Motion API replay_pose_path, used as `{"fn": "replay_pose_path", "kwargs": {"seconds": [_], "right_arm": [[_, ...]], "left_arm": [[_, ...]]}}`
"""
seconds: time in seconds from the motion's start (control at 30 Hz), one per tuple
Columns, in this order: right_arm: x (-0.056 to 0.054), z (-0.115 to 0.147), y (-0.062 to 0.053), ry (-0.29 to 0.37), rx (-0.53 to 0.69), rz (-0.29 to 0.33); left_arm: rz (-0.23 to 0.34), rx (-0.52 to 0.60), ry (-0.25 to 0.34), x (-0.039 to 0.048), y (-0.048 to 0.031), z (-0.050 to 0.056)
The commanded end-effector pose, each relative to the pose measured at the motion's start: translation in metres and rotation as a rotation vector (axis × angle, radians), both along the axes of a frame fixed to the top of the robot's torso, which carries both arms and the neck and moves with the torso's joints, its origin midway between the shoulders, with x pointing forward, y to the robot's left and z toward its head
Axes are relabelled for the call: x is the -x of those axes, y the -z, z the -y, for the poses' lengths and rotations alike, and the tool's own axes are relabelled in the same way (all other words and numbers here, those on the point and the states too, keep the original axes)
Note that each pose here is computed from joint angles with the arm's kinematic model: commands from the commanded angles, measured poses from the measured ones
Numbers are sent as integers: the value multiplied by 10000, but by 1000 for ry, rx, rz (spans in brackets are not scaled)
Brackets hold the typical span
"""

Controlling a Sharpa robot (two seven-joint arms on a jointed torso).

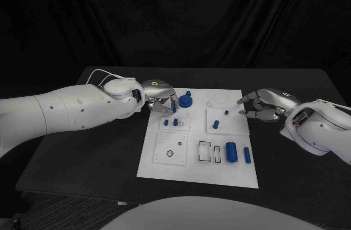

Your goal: Assemble the parts on the task board

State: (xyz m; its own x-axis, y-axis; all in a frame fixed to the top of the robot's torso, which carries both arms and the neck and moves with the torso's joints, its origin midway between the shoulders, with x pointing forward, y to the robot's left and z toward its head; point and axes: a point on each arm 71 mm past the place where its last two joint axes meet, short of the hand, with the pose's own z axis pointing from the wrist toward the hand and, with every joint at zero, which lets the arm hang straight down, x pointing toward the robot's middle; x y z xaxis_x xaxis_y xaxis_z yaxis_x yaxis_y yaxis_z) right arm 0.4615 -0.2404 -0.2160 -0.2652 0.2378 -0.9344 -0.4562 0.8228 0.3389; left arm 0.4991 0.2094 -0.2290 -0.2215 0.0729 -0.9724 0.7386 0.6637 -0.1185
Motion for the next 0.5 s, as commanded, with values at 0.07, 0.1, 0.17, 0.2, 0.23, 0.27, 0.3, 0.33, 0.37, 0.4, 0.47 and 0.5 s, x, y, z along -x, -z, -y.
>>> {"fn": "replay_pose_path", "kwargs": {"seconds": [0.07,0.1,0.17,0.2,0.23,0.27,0.3,0.33,0.37,0.4,0.47,0.5], "right_arm": [[1,8,19,12,8,-9],[1,8,20,12,8,-9],[1,8,22,12,8,-10],[1,8,23,12,8,-10],[1,7,24,12,8,-10],[1,7,25,12,8,-11],[1,6,26,12,9,-11],[1,5,28,12,9,-11],[1,4,28,12,9,-11],[1,3,30,12,9,-12],[1,2,31,12,9,-12],[1,2,32,12,9,-13]], "left_arm": [[-19,-10,-3,7,25,-6],[-20,-11,-5,7,28,-10],[-23,-13,-7,8,33,-17],[-24,-14,-8,8,35,-20],[-25,-15,-9,8,38,-23],[-26,-15,-9,8,41,-25],[-27,-16,-10,9,44,-27],[-28,-17,-10,10,47,-28],[-29,-17,-10,10,50,-28],[-32,-18,-10,11,55,-27],[-35,-20,-9,12,64,-25],[-38,-21,-9,12,70,-23]]}}
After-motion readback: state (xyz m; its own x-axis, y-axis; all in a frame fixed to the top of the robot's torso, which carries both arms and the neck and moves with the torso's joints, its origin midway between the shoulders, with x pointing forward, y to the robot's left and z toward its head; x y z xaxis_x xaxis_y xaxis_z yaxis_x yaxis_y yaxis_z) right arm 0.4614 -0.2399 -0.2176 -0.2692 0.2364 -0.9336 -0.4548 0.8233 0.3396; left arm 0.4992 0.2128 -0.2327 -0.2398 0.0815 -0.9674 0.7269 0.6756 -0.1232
